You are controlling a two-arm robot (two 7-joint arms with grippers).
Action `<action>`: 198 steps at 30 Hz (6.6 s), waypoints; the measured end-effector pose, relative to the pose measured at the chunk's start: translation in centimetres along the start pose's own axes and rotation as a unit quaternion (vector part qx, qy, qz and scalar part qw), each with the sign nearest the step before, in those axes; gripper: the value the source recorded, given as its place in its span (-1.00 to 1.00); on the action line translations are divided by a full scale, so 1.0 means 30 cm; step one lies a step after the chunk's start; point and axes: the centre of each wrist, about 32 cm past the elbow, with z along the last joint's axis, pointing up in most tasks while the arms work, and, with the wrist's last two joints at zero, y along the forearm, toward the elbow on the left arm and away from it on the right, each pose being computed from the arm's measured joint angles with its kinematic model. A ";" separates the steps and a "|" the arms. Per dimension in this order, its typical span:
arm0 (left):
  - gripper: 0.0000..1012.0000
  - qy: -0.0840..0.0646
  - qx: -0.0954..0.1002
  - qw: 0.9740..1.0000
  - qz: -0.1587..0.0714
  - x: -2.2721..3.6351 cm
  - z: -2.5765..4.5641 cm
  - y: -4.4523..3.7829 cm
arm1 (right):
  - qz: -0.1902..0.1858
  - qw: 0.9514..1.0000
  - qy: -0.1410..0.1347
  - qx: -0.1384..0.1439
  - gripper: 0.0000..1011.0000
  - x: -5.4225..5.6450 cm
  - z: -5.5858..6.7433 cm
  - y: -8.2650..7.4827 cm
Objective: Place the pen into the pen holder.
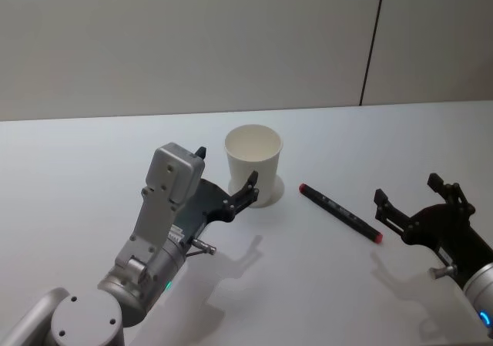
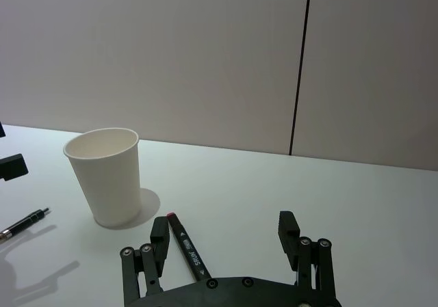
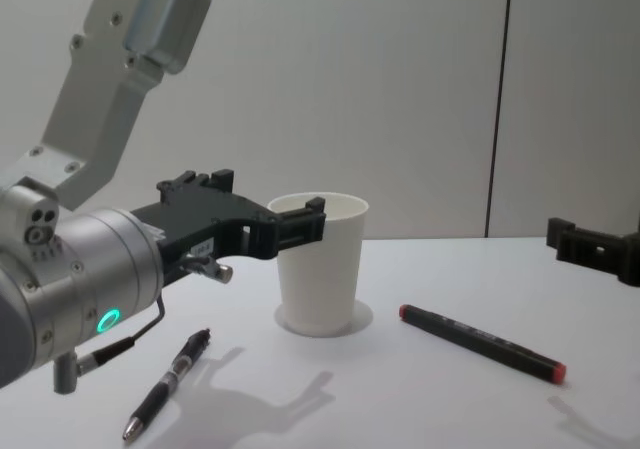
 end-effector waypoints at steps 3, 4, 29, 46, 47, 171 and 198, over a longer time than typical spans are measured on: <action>0.98 0.000 0.000 1.000 0.000 0.000 0.000 0.000 | 0.000 1.000 0.000 0.000 0.98 0.000 0.000 0.000; 0.98 0.000 0.000 1.000 0.000 0.000 0.000 0.000 | 0.000 1.000 0.000 0.000 0.98 0.000 0.000 0.000; 0.98 0.000 0.000 1.000 0.000 0.000 0.000 0.000 | 0.000 1.000 0.000 0.000 0.98 -0.001 0.000 0.001; 0.98 0.000 0.000 1.000 0.000 0.000 0.000 0.000 | 0.017 0.998 0.001 -0.060 0.98 -0.037 0.034 0.049; 0.98 0.000 0.000 1.000 0.000 0.000 0.000 0.000 | 0.022 0.997 0.001 -0.069 0.98 -0.035 0.039 0.060; 0.98 0.000 0.000 1.000 0.000 0.000 0.000 0.000 | 0.160 0.970 -0.038 -0.179 -0.66 0.052 0.039 0.426; 0.98 0.000 0.000 1.000 0.000 0.000 0.000 0.000 | 0.108 0.987 -0.116 -0.010 -0.66 0.015 0.091 0.329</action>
